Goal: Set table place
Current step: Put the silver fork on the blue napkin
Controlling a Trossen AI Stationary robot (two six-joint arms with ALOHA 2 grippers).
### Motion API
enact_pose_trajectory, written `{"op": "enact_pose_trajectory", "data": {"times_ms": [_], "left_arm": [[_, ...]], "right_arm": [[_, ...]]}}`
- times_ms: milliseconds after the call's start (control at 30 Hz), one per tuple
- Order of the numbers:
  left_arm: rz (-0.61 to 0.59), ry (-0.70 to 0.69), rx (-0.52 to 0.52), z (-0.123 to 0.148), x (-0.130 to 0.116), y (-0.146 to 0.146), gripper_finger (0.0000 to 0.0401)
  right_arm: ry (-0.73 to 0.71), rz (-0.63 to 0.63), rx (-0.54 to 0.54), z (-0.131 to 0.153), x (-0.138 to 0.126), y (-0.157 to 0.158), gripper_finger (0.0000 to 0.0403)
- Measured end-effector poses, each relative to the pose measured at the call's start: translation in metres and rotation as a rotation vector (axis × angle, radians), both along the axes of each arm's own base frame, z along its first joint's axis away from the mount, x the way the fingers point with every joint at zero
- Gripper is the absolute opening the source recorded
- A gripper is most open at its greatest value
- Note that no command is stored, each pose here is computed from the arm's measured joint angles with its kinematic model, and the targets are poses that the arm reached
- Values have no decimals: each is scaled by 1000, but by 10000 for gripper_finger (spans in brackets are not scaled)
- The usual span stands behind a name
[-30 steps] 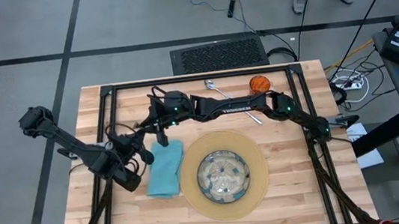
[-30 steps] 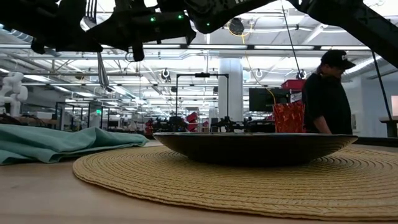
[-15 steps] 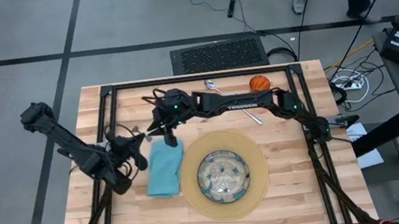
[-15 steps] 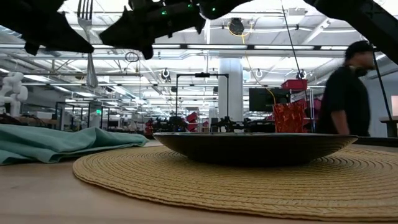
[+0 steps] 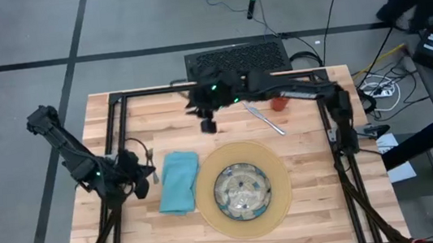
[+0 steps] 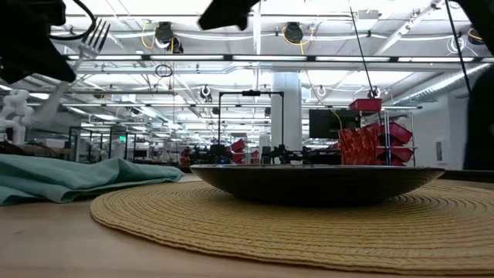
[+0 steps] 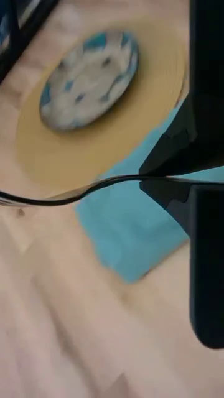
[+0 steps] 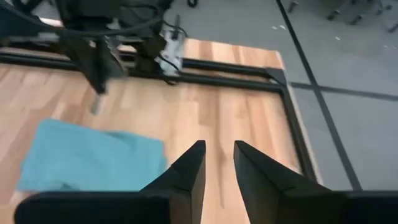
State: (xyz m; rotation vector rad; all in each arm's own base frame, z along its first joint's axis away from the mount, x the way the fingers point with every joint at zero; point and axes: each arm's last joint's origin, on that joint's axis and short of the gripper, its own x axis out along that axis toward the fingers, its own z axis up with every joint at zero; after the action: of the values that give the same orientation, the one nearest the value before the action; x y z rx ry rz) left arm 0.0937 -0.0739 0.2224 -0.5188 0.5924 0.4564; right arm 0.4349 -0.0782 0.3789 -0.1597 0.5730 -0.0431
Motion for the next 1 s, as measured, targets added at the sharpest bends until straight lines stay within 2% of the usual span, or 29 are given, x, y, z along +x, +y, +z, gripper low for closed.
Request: {"op": "enact_pose_trajectory", "data": {"times_ms": [200, 467, 800, 900, 1000], "left_arm": [[-33, -60, -83, 6, -3, -2, 0], [-94, -122, -300, -9, 6, -16, 0], [-102, -151, -521, -38, 21, -11, 0], [-86, -127, -551, -41, 26, -5, 0], [-131, -109, -596, -38, 33, 1, 0]], "right_arm": [[15, -78, -50, 33, -37, -1, 75], [53, -102, -84, 53, -65, 9, 75], [175, -72, -127, 47, -73, 34, 75], [200, -73, -151, 45, -74, 42, 75], [217, -62, -163, 44, -74, 49, 75]]}}
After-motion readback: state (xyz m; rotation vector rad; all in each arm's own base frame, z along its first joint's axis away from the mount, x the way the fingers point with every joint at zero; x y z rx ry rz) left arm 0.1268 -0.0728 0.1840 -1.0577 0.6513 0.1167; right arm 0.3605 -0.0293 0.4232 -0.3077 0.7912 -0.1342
